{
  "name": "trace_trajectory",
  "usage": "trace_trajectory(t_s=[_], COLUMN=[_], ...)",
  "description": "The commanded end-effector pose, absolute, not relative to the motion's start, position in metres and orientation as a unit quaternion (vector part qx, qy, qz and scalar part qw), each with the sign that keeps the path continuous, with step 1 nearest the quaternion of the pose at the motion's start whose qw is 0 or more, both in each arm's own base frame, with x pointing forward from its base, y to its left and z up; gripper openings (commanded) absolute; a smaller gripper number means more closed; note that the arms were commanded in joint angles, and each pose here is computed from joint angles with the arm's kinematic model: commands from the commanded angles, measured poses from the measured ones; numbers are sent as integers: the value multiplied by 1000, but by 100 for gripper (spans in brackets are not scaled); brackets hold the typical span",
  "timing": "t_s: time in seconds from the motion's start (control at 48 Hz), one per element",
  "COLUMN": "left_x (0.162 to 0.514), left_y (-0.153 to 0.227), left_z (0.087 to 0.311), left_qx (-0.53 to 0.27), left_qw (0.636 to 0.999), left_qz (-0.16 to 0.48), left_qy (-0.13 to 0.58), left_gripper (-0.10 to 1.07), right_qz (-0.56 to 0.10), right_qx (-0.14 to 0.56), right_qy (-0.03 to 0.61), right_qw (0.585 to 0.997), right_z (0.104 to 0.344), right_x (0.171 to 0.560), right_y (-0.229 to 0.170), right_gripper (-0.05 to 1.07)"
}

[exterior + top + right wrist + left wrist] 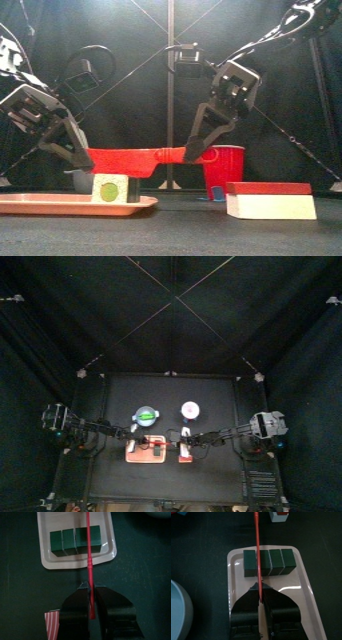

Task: Cut sushi roll

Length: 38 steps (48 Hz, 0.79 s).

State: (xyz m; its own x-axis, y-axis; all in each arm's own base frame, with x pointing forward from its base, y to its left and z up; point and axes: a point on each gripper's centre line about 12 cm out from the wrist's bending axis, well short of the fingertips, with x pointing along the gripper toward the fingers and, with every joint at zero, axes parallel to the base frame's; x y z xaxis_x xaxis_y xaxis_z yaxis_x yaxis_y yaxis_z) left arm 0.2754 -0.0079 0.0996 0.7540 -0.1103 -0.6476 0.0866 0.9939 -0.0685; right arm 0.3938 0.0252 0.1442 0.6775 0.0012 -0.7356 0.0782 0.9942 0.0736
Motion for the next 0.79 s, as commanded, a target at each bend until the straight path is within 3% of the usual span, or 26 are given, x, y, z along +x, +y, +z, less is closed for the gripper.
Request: trace_trajectory(t_s=[0.0,0.375,0.771], left_x=[277,277,275], left_y=[-7,-7,-7], left_z=[104,117,111], left_qx=[-15,-14,-14], left_qw=[938,946,942], left_qz=[-51,-51,-52], left_qy=[342,320,330], left_gripper=[35,34,34], right_qz=[-16,-13,-14], right_qx=[44,30,31], right_qy=[377,372,385], right_qw=[925,928,922], right_z=[161,165,154], right_x=[400,401,398], right_y=[25,24,24], right_gripper=[42,42,42])
